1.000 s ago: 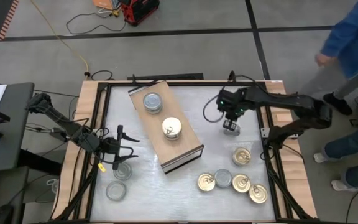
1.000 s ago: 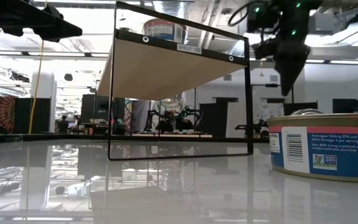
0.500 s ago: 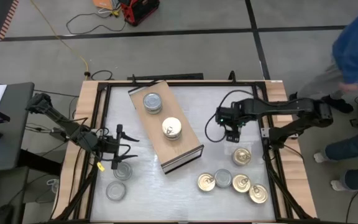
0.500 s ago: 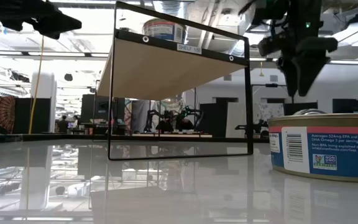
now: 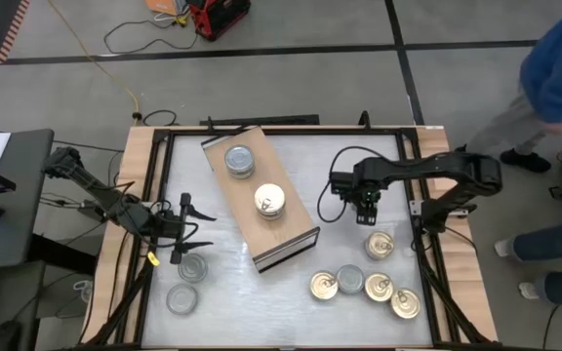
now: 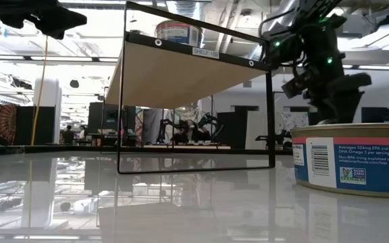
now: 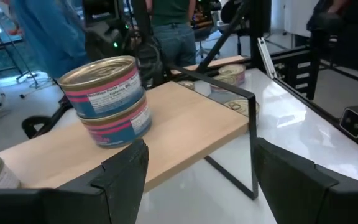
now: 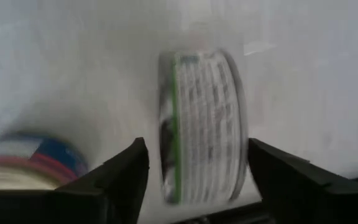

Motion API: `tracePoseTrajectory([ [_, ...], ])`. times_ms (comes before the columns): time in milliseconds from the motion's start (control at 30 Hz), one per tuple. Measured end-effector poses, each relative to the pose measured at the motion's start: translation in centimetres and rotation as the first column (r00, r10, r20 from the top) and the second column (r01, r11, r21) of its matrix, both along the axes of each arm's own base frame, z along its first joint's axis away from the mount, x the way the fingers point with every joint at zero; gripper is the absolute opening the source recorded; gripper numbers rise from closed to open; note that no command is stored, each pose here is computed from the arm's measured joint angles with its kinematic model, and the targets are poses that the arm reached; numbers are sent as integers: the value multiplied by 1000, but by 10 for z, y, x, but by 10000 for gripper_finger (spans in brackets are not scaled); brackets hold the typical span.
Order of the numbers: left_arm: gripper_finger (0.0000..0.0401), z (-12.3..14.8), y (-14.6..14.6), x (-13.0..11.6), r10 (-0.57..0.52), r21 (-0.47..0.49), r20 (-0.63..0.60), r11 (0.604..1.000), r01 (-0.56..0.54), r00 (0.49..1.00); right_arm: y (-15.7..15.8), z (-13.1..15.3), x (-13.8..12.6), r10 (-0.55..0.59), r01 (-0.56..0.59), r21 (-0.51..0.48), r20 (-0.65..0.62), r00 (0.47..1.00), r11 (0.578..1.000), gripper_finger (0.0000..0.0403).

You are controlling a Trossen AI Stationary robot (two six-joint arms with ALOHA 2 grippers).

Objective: Stack canned seafood by type on shelf
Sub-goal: Stack the green tuna can on top of the other green tuna can on the shelf

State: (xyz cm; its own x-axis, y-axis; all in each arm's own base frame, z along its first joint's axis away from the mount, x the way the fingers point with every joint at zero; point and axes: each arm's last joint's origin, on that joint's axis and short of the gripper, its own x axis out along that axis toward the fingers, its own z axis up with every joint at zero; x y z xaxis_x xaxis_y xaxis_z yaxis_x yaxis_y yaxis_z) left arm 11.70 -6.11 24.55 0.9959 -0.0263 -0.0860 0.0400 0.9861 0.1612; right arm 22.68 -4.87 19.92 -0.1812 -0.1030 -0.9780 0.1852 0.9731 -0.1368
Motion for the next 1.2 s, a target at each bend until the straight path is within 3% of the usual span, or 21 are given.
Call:
tracePoseTrajectory([
  [200, 272, 14, 9, -2, 238, -91, 16, 967, -236, 971, 2, -5, 6, 54, -54, -45, -4, 999, 998, 224],
  [300, 272, 20, 11, -3, 271, -80, 14, 960, -269, 963, 3, -4, 5, 72, -72, -44, 2, 997, 996, 169],
  [433, 272, 29, 12, -2, 309, -8, 3, 951, -309, 951, 3, 12, -1, 72, -70, -70, 33, 997, 995, 164],
  [600, 272, 56, 21, -5, 407, 49, 20, 912, -407, 913, -2, 58, 2, 88, -43, -264, 164, 982, 964, 164],
  [733, 272, 74, 33, -7, 449, 71, 16, 891, -449, 893, -1, 96, 19, 204, -29, -490, 308, 929, 871, 164],
  [833, 272, 82, 40, -8, 418, 43, 21, 907, -418, 908, 2, 119, 38, 335, -19, -629, 388, 859, 777, 181],
  [1067, 272, 79, 53, 0, 294, -13, -7, 956, -294, 956, 9, 153, 75, 643, -39, -814, 428, 635, 580, 172],
  [1200, 272, 81, 60, 4, 273, -6, 16, 962, -273, 962, 7, 158, 99, 760, -32, -863, 425, 492, 504, 166],
])
